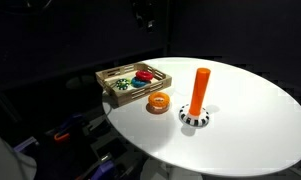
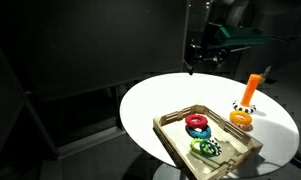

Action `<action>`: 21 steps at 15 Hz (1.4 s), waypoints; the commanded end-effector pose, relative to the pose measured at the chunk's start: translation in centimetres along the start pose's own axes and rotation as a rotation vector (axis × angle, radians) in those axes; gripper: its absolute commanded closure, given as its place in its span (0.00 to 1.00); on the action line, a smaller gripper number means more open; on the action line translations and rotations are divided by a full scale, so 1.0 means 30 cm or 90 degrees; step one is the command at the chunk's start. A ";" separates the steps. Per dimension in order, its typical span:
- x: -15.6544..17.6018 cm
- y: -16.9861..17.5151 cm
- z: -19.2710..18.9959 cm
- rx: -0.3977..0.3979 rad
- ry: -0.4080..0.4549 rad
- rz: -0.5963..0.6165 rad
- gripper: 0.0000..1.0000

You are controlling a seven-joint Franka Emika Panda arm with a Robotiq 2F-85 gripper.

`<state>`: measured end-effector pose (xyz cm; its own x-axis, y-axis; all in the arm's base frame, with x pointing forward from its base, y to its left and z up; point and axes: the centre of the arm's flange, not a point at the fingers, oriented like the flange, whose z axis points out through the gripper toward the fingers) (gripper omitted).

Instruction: Put the red ring on top of the orange ring

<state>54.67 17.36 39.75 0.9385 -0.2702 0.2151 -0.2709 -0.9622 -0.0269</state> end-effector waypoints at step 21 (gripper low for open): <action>-0.018 0.069 0.447 -0.073 -0.108 0.044 0.00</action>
<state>55.60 15.10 27.81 0.9454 -0.3242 0.0346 -0.3259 -0.9428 0.0703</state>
